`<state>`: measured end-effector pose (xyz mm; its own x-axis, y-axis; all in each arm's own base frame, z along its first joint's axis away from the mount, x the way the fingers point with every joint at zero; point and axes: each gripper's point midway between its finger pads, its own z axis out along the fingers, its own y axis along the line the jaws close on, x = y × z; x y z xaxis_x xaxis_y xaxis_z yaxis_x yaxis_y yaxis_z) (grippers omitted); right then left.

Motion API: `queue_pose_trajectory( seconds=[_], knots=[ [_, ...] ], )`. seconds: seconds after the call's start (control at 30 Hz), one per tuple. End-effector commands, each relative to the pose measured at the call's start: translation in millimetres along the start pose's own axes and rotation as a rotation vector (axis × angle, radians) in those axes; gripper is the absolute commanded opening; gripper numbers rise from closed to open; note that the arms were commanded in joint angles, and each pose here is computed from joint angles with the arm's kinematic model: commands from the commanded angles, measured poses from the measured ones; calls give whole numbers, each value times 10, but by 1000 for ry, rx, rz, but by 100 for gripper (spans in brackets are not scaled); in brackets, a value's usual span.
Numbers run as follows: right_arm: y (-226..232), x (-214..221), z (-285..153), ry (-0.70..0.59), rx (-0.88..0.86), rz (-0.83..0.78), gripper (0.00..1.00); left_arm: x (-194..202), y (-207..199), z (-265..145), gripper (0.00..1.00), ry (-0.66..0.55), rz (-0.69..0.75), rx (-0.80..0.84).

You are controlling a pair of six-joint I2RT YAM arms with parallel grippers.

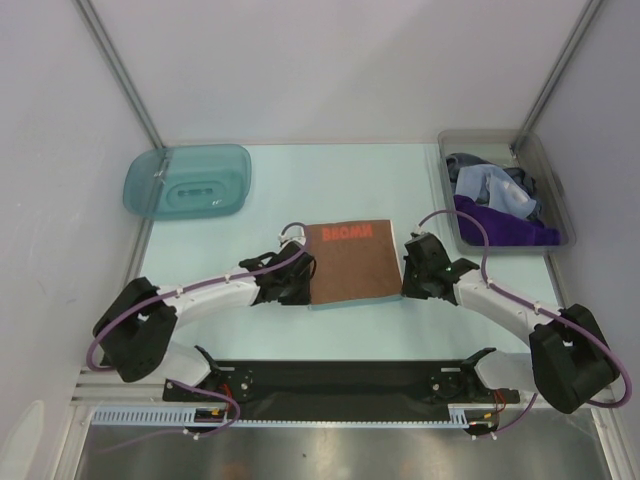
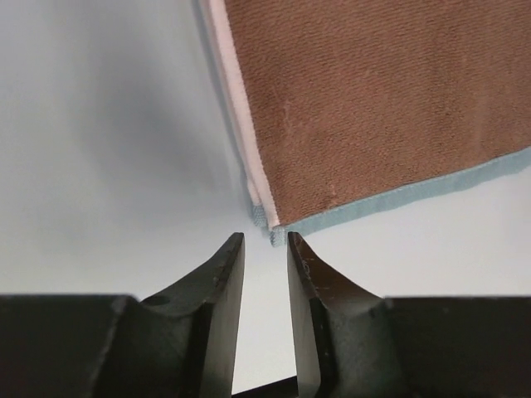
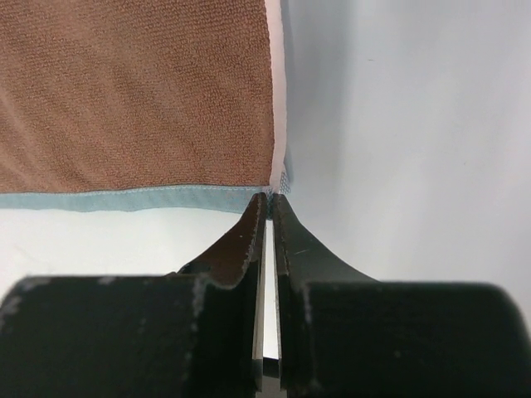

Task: Fold and stack the towels
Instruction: Fold the towel

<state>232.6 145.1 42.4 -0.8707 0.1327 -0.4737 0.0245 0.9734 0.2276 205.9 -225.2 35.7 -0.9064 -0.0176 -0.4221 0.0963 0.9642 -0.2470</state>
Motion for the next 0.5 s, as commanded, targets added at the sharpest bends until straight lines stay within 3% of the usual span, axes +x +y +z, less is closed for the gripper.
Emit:
queue_pose_trajectory(
  seconds=[0.0, 0.3, 0.47],
  knots=[
    [27, -26, -2, -12, -18, 14, 5, -90, -204, -62, 34, -28, -7, 85],
    [20, 10, 16, -10, -25, 4, 2, 50, -202, 150, 35, 30, -28, 76],
    [25, 13, 18, -9, -28, 6, 2, 113, -110, 225, 28, 56, -37, 19]
  ],
)
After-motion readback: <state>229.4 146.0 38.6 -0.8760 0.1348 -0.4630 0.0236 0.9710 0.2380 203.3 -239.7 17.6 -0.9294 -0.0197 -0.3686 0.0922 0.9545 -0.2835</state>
